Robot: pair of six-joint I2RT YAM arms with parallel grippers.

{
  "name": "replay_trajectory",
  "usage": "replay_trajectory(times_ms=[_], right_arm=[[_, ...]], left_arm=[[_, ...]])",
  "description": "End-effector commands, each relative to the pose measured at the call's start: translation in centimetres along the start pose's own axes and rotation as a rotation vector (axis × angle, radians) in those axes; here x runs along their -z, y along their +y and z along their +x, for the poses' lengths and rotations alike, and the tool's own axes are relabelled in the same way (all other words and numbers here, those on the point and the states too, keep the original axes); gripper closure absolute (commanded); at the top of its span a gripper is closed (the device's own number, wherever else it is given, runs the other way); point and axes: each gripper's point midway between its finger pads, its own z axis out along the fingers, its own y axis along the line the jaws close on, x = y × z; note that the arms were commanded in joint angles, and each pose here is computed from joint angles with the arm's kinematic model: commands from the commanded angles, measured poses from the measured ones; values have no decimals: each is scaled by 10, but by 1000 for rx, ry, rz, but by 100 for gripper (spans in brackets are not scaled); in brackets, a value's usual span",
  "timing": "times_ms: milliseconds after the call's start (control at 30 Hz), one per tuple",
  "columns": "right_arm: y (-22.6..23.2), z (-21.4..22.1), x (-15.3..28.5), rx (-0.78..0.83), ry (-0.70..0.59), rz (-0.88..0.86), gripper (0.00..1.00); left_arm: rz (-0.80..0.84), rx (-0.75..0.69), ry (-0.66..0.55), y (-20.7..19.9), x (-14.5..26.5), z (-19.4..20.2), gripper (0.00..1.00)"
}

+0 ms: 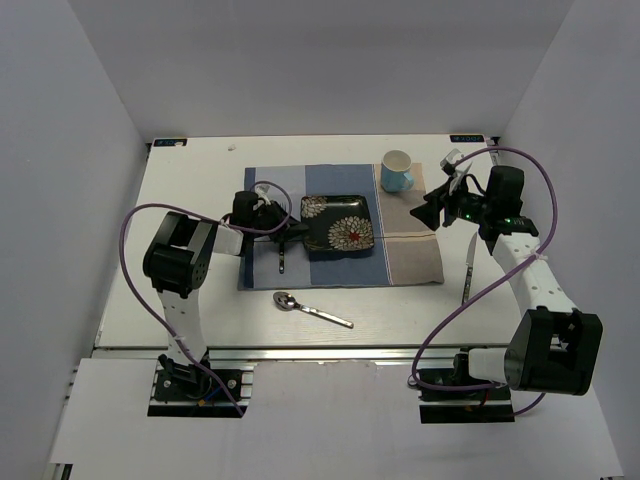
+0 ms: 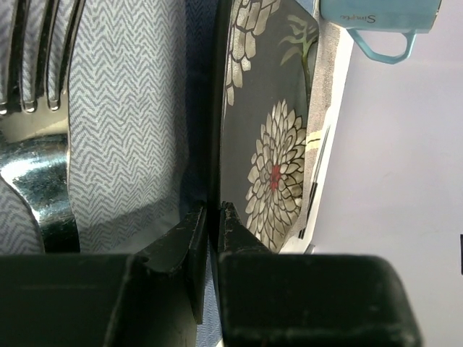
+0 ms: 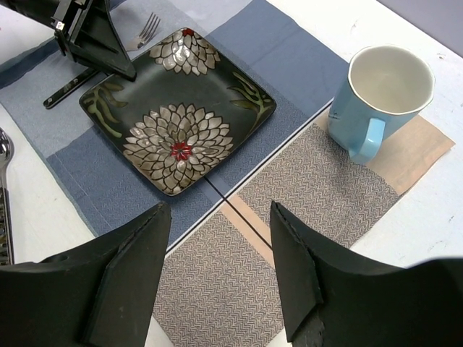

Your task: Set the dinner table for one person

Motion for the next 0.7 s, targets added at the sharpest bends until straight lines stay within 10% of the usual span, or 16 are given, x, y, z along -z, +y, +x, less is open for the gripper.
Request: replay_trajectory(times_ms=[0, 267, 667], right_arm=[[-2, 1, 0, 14, 0, 4, 37], [1, 6, 1, 10, 8, 2, 36], [-11, 20, 10, -81, 102, 115, 37]], left_arm=[[150, -109, -36, -64, 15, -16, 90], [42, -135, -63, -52, 23, -20, 38], [-175, -339, -235, -95, 87, -59, 31]])
